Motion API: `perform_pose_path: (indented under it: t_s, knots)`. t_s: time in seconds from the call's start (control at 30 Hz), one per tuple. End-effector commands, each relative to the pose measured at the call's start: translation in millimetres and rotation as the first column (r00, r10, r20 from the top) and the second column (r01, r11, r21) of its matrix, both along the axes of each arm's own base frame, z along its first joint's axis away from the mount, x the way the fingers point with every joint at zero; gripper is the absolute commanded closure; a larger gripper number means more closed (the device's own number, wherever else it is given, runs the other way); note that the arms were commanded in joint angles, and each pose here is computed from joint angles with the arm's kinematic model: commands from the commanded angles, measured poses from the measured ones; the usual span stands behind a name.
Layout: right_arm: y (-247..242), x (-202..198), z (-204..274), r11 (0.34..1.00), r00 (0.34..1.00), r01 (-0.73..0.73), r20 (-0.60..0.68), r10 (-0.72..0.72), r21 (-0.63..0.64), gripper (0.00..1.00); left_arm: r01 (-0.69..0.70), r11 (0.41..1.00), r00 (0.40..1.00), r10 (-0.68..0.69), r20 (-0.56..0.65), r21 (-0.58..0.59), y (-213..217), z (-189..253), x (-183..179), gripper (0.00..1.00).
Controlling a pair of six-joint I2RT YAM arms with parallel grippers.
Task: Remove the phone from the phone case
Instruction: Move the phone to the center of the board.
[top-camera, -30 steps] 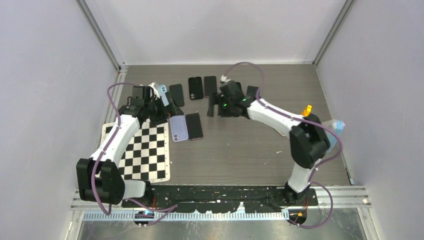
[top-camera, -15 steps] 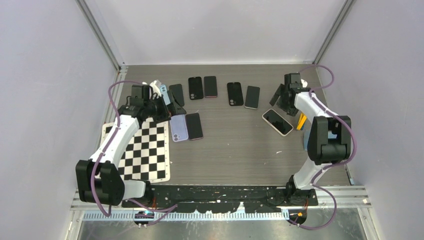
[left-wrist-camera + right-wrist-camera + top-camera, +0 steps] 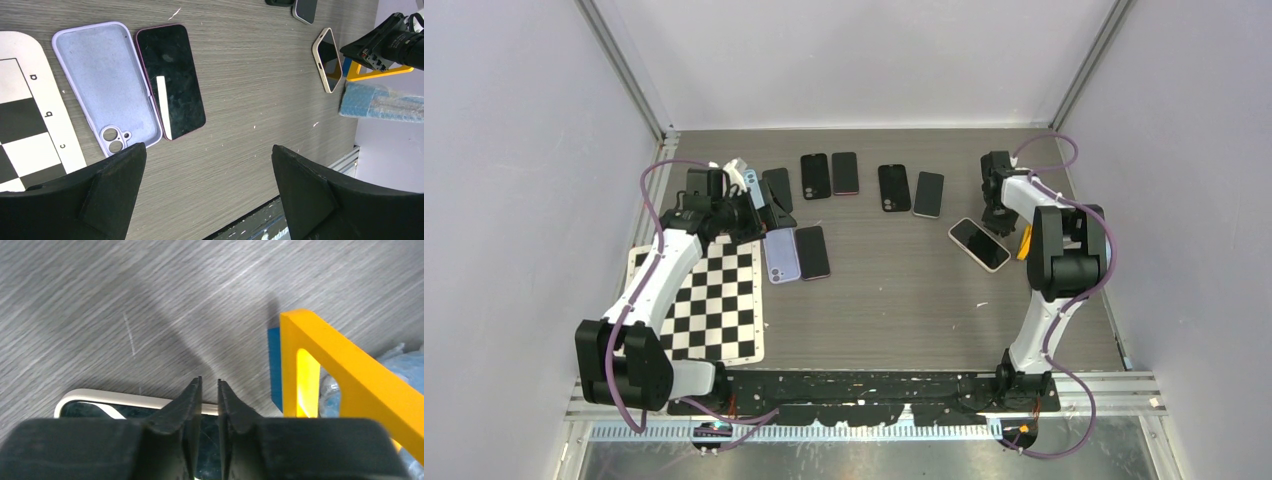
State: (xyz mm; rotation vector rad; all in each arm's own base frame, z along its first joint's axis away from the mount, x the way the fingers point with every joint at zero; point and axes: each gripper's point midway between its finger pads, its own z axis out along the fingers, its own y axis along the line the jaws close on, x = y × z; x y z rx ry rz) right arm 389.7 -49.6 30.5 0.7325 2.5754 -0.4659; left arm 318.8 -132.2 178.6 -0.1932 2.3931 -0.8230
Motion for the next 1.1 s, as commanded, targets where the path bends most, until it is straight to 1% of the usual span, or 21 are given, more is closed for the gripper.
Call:
perform_pose_path:
  t_s: [0.0,0.03,0.07,0.13,0.33,0.47,0.6,0.67,0.73,0.77,0.8,0.83,0.87,0.9,0.93,0.97,1.0,1.03,1.07]
  knots:
    - [-16.2,-12.1,8.4,0.996,0.999,0.019,-0.040,-0.023,-0.086,0.86,0.000,1.000,0.998,0.001,0.065,-0.002,1.7,16.3,7.1,0.00]
    - [-14.6,-14.9,8.0,0.997,0.999,0.021,-0.044,-0.024,-0.077,0.89,0.000,1.000,0.998,0.000,0.063,-0.002,1.3,15.8,7.4,0.00]
    - [-14.0,-21.9,8.7,0.997,0.998,0.022,-0.058,-0.027,-0.073,0.96,0.000,1.000,0.998,0.000,0.065,-0.002,1.3,16.2,7.9,0.00]
    - [-11.6,-33.6,10.9,0.998,0.997,0.030,-0.073,-0.034,-0.060,0.99,-0.001,1.000,0.998,0.002,0.057,-0.003,1.4,13.8,8.2,0.00]
    - [5.0,-61.7,-1.4,0.999,0.991,0.001,-0.132,0.004,0.037,0.99,-0.001,1.000,0.999,0.001,0.040,-0.016,-1.0,8.9,10.2,0.00]
    - [21.3,-71.4,-5.2,0.991,0.988,-0.029,-0.147,0.049,0.132,0.99,0.002,1.000,0.999,-0.001,0.034,-0.020,-1.8,7.4,10.7,0.00]
    - [38.0,-75.9,4.3,0.974,0.992,-0.041,-0.109,0.067,0.223,0.99,0.001,1.000,1.000,0.000,0.029,-0.022,-1.9,5.3,9.7,0.00]
    - [37.0,-75.4,13.0,0.975,0.995,-0.040,-0.079,0.059,0.218,0.99,0.003,1.000,1.000,-0.002,0.028,-0.023,-2.3,4.8,9.1,0.00]
    - [37.9,-69.7,24.6,0.974,0.997,-0.058,-0.030,0.066,0.220,0.96,0.003,1.000,1.000,-0.002,0.029,-0.023,-2.3,4.3,9.0,0.00]
    - [38.6,-65.0,33.4,0.973,0.998,-0.069,0.005,0.069,0.221,0.88,0.004,1.000,1.000,-0.003,0.028,-0.023,-2.3,4.1,9.3,0.00]
    - [38.0,-62.6,38.3,0.974,0.997,-0.071,0.022,0.068,0.217,0.82,0.004,1.000,1.000,-0.004,0.028,-0.024,-2.5,4.4,9.4,0.00]
    - [35.1,-59.4,46.8,0.977,0.997,-0.070,0.048,0.061,0.200,0.69,0.003,1.000,1.000,-0.002,0.030,-0.024,-2.2,5.0,10.0,0.00]
    - [33.8,-58.0,51.0,0.979,0.996,-0.071,0.062,0.060,0.192,0.61,0.003,1.000,1.000,-0.002,0.030,-0.024,-2.1,5.0,10.2,0.00]
    - [33.1,-56.2,56.7,0.979,0.994,-0.084,0.087,0.069,0.185,0.47,0.002,1.000,1.000,-0.001,0.030,-0.025,-2.2,5.4,10.8,0.00]
    - [33.9,-51.8,63.0,0.978,0.989,-0.101,0.123,0.079,0.184,0.36,0.004,1.000,1.000,-0.003,0.031,-0.026,-2.9,6.1,11.0,0.00]
    - [37.2,-52.4,62.3,0.972,0.986,-0.133,0.127,0.110,0.194,0.30,0.004,1.000,0.999,-0.003,0.034,-0.026,-2.6,6.8,11.5,0.00]
    - [40.2,-49.5,63.8,0.966,0.981,-0.158,0.144,0.130,0.203,0.19,0.005,1.000,0.999,-0.004,0.033,-0.025,-2.9,6.5,11.4,0.00]
    - [46.3,-50.4,61.2,0.953,0.975,-0.201,0.139,0.173,0.225,0.15,0.004,1.000,0.999,-0.004,0.034,-0.025,-2.7,7.0,11.6,0.00]
    - [49.1,-50.8,56.5,0.946,0.973,-0.218,0.126,0.192,0.239,0.08,0.005,1.000,0.999,-0.004,0.035,-0.026,-3.0,7.2,11.9,0.00]
